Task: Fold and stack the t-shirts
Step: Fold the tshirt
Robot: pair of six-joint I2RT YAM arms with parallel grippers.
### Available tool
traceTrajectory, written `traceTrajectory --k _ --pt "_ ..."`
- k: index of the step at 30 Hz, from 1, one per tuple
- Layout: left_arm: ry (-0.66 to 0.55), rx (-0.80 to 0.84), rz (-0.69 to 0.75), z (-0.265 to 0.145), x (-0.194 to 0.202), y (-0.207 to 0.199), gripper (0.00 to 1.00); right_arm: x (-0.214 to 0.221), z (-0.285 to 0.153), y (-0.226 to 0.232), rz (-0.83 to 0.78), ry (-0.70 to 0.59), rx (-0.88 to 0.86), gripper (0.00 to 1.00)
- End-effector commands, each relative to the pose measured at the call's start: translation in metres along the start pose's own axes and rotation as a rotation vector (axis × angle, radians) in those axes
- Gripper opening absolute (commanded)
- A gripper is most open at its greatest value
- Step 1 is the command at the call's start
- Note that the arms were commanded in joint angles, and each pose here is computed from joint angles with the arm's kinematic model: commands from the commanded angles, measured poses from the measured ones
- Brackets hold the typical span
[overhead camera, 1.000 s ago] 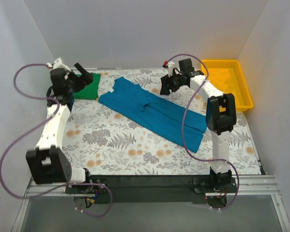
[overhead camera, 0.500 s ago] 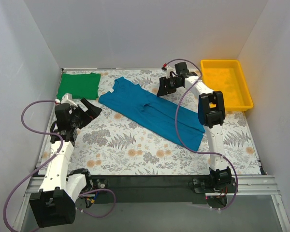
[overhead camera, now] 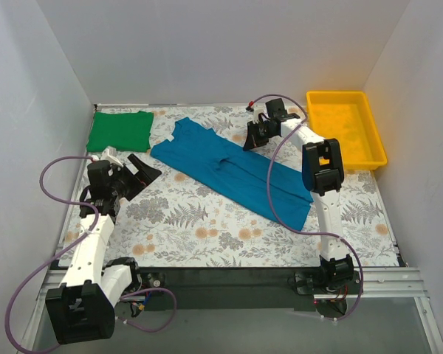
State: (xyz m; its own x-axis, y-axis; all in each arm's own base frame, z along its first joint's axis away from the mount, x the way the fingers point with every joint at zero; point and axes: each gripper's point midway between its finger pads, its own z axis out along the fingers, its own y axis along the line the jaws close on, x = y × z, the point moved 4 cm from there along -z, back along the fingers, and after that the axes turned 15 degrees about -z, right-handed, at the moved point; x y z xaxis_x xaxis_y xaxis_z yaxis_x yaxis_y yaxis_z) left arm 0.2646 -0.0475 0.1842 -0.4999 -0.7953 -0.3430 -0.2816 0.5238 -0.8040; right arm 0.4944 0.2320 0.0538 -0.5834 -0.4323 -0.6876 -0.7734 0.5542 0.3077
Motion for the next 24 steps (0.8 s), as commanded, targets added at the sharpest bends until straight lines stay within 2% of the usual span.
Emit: traceTrajectory --k 1,10,11,13,14,15,17,19,20,22,24 --pt "0.019 0.031 -0.005 -0.002 0.004 -0.003 0.88 0.006 -0.011 -0.002 0.013 0.042 0.053 0.01" --pt "0.139 -0.037 -0.182 0.031 0.031 0.028 0.79 0.03 -0.066 -0.036 0.117 0.062 0.25 0.01" --pt "0.154 -0.041 -0.182 0.037 0.037 0.026 0.79 0.042 -0.066 -0.033 0.134 0.087 0.252 0.01" --pt "0.162 -0.041 -0.212 0.055 0.043 0.016 0.78 0.039 -0.074 -0.028 0.107 0.073 0.247 0.02" --pt "0.159 -0.053 -0.198 0.065 0.051 0.009 0.78 0.042 -0.075 -0.025 0.081 0.077 0.227 0.12" --pt "0.172 -0.092 -0.223 0.079 0.057 0.012 0.78 0.037 -0.08 -0.02 0.056 0.061 0.207 0.29" --pt "0.161 -0.103 -0.218 0.1 0.058 -0.008 0.78 0.032 -0.087 -0.017 -0.004 0.057 0.212 0.41" --pt "0.171 -0.174 -0.267 0.125 0.064 -0.002 0.77 0.024 -0.101 -0.011 -0.068 0.047 0.231 0.52" --pt "0.159 -0.161 -0.269 0.136 0.058 -0.017 0.74 0.023 -0.107 -0.01 -0.12 0.047 0.23 0.55" --pt "0.157 -0.257 -0.308 0.161 0.062 0.0 0.68 0.02 -0.125 0.009 -0.195 0.023 0.208 0.65" --pt "0.132 -0.339 -0.319 0.186 0.057 0.006 0.67 0.02 -0.141 0.032 -0.284 -0.008 0.159 0.71"
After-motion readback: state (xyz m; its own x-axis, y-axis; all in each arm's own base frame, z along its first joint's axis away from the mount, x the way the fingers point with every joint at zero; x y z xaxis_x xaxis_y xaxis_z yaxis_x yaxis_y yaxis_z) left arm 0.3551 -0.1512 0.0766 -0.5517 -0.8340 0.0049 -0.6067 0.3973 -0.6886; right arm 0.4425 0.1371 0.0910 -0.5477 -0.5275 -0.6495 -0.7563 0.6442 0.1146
